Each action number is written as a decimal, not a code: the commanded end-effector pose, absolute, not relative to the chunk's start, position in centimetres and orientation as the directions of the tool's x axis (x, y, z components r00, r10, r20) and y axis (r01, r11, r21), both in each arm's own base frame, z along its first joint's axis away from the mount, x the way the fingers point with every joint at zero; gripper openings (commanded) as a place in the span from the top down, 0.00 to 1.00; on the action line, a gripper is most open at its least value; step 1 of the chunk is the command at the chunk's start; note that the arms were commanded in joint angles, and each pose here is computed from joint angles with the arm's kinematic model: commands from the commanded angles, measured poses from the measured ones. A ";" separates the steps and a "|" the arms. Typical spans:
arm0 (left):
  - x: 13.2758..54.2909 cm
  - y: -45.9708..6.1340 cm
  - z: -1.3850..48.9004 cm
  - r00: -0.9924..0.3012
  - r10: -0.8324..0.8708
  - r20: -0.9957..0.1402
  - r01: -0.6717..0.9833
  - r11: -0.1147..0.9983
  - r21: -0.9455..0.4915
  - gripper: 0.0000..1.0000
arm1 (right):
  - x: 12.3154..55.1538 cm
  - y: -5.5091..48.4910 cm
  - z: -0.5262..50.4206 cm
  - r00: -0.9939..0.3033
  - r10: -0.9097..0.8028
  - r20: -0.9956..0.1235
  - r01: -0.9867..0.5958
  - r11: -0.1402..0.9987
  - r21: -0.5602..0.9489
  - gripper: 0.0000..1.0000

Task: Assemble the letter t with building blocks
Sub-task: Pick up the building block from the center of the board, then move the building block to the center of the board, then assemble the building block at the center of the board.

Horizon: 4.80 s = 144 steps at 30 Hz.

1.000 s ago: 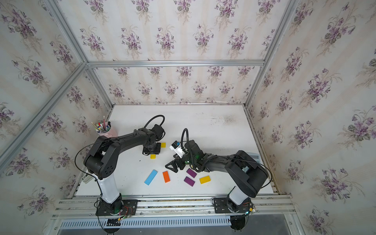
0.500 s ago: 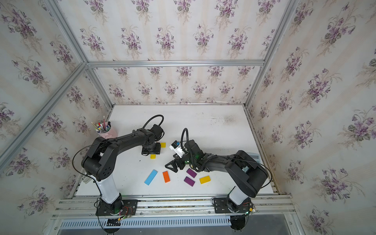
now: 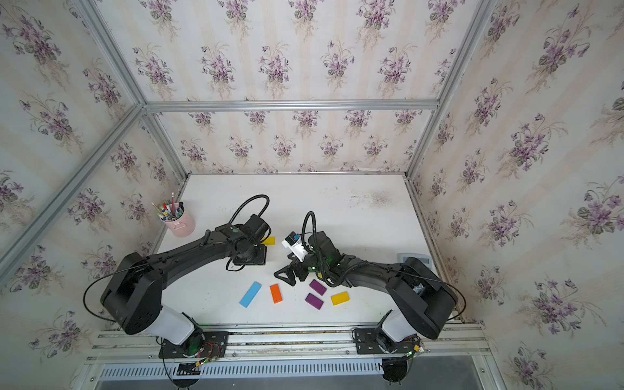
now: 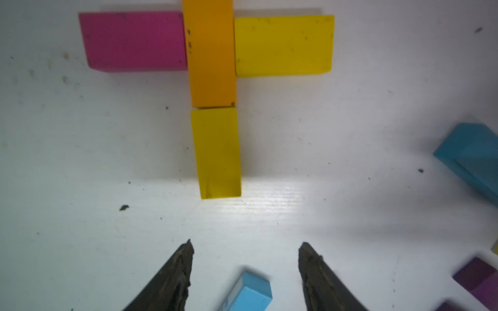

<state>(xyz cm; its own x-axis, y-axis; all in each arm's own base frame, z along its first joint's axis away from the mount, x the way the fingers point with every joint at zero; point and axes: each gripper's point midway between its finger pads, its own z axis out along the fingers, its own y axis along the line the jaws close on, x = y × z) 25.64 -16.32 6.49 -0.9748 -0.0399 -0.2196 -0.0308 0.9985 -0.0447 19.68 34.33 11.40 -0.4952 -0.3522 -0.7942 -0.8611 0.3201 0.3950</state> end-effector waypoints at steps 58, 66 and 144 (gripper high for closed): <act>20.0 -22.4 6.1 -0.994 0.024 -0.107 0.023 1.000 0.006 0.85 | 13.1 28.0 10.8 -0.422 -0.308 -0.853 -0.884 0.347 0.312 0.00; 22.5 -15.8 8.0 -0.990 -0.001 -0.141 -0.008 0.999 0.046 0.84 | 17.7 27.9 12.7 -0.525 -0.260 -0.811 -0.819 0.413 0.398 0.00; 23.9 -14.6 1.8 -0.995 -0.060 -0.080 -0.067 0.995 0.076 0.79 | 17.5 32.0 10.5 -0.529 -0.293 -0.796 -0.846 0.257 0.468 0.02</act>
